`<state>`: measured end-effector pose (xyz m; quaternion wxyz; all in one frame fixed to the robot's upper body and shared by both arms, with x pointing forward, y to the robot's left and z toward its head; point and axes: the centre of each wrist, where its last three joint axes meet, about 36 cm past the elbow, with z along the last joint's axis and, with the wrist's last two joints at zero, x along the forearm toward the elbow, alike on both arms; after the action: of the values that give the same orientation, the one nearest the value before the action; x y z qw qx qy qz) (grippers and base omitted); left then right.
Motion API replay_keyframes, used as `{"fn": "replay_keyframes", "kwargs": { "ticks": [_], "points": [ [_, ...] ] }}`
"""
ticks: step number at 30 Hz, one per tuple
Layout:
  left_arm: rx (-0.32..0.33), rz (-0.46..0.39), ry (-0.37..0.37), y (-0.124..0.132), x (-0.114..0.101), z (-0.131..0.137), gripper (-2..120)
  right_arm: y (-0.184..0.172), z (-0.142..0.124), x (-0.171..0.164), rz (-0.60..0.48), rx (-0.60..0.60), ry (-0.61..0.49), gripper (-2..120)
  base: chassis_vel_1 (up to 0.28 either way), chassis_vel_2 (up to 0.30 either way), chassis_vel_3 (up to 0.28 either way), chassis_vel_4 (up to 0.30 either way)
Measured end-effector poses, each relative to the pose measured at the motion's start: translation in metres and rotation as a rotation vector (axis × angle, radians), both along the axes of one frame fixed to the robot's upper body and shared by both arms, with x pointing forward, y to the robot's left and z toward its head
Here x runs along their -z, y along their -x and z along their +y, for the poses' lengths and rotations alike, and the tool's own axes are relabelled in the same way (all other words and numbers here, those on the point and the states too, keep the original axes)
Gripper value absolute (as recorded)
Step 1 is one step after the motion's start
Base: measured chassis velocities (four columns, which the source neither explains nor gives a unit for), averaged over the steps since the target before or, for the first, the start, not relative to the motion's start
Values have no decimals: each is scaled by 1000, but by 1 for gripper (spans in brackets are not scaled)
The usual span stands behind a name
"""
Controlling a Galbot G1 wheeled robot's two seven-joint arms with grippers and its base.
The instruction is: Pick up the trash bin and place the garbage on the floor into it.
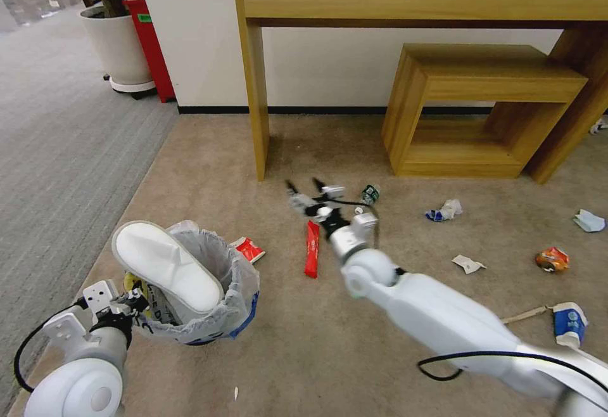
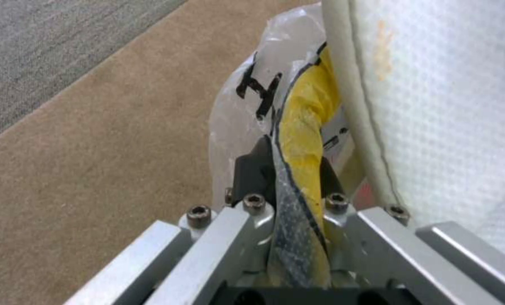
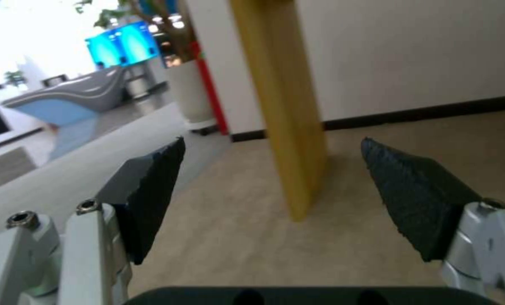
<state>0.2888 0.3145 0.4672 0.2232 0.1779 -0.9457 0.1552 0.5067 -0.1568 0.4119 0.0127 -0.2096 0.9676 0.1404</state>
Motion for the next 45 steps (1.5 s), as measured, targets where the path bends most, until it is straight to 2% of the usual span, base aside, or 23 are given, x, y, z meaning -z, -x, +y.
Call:
{"fn": "replay_keyframes", "kwargs": {
  "ticks": [6, 15, 20, 28, 34, 43, 45],
  "points": [
    [0, 12, -11, -2, 4, 3, 3, 6, -38, -5, 8, 84, 11, 83, 0, 0, 0, 0],
    [-6, 30, -19, -2, 10, 5, 3, 18, -52, -5, 19, 120, 8, 83, 0, 0, 0, 0],
    [-6, 42, -37, 1, 10, 9, 3, 29, -45, -5, 47, 124, 10, 83, 0, 0, 0, 0],
    [-10, 43, -32, 4, 10, 8, 3, 41, -25, 10, 136, 89, 72, 85, 0, 0, 0, 0],
    [-16, 38, -24, 5, 9, 6, 3, 35, 2, 42, 312, 128, 151, 92, 0, 0, 0, 0],
    [-21, 29, -23, 3, 9, 7, 3, 24, 26, 87, 460, 181, 232, 96, 0, 0, 0, 0],
    [-22, 28, -22, 3, 9, 7, 3, 22, 43, 99, 503, 179, 241, 96, 0, 0, 0, 0]
  ]
}}
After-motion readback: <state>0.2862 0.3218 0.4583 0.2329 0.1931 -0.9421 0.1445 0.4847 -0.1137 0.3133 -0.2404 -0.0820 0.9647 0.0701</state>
